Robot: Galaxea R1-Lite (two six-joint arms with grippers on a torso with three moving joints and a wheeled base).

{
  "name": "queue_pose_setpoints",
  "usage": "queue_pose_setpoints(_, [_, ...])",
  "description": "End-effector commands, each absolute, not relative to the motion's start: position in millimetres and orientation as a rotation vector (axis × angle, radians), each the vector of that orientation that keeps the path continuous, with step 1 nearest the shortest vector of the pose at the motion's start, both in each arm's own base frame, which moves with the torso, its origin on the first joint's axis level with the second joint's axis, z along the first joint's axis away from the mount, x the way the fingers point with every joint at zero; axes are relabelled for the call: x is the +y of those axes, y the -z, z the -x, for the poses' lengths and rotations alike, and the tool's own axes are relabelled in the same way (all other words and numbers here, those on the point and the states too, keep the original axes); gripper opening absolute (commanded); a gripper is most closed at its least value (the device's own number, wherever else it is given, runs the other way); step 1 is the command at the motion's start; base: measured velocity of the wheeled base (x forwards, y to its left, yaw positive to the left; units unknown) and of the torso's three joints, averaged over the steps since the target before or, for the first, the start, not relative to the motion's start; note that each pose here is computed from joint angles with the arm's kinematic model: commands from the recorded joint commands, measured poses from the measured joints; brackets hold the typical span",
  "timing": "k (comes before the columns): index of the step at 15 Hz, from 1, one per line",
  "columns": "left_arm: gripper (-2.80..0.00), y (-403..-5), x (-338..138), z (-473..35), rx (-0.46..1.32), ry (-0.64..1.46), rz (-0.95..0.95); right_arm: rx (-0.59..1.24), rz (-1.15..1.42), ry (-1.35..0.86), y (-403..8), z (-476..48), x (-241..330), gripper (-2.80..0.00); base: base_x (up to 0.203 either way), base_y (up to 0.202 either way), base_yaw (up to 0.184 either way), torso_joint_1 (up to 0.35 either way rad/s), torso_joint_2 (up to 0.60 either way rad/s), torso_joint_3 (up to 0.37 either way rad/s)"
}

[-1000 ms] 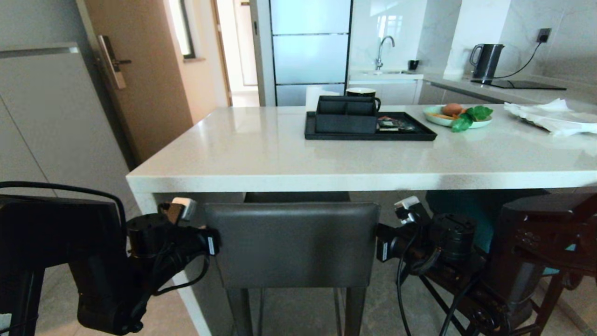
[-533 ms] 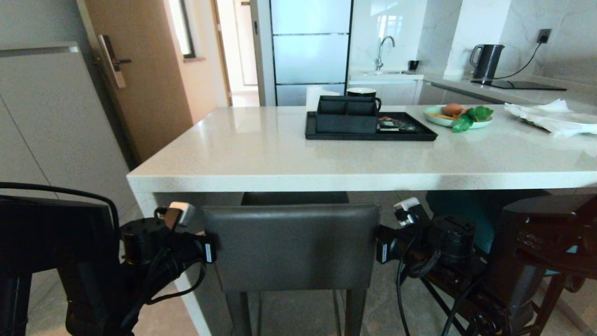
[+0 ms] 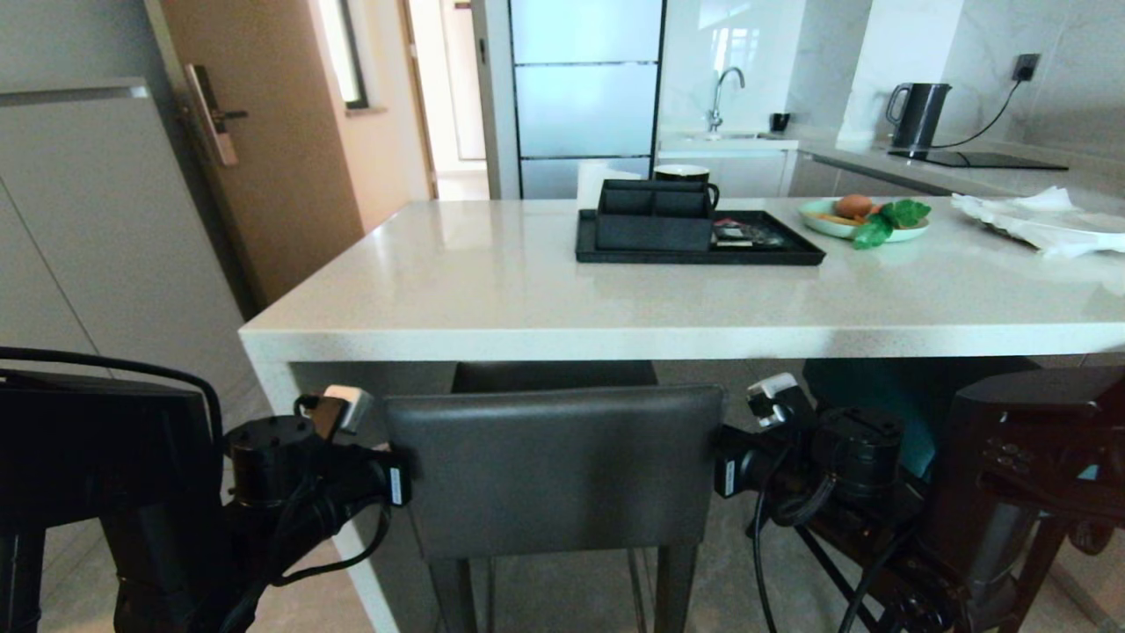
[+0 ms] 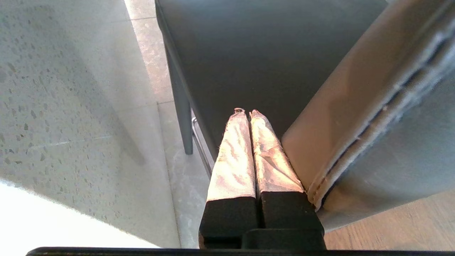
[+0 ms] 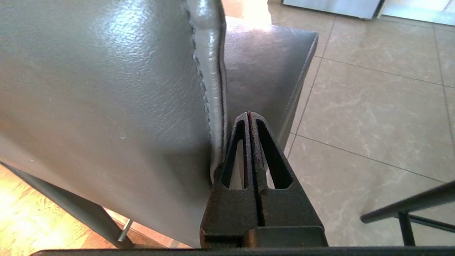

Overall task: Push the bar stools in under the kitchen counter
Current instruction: Pull the gray chair out from under the dining table

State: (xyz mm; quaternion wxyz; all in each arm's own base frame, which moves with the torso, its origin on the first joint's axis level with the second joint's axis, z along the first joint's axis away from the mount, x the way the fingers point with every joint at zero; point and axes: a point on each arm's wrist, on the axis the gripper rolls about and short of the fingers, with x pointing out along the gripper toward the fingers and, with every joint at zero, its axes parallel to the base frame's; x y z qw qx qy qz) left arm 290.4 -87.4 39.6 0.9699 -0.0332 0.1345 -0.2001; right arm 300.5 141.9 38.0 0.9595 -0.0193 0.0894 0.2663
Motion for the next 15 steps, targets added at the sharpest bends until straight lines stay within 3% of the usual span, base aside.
queue_pose_setpoints(1, [-2.8, -46.3, -88.7, -287.9, 0.243, 0.418, 0.069, 0.17, 0.038, -0.546, -40.5, -298.8, 142.4, -2.8, 0.0, 0.0, 0.0, 0.0, 0.0, 0.0])
queue_pose_setpoints(6, [-2.8, -43.8, -88.7, -287.9, 0.252, 0.416, 0.067, 0.172, 0.038, -0.549, -40.0, -298.5, 143.3, -2.8, -0.015, 0.0, 0.001, 0.001, 0.0, 0.0])
queue_pose_setpoints(15, [-2.8, -43.9, -91.1, -287.9, 0.249, 0.424, 0.062, 0.168, 0.038, -0.549, -39.9, -299.7, 143.9, -2.8, -0.191, 0.0, 0.0, 0.001, 0.0, 0.0])
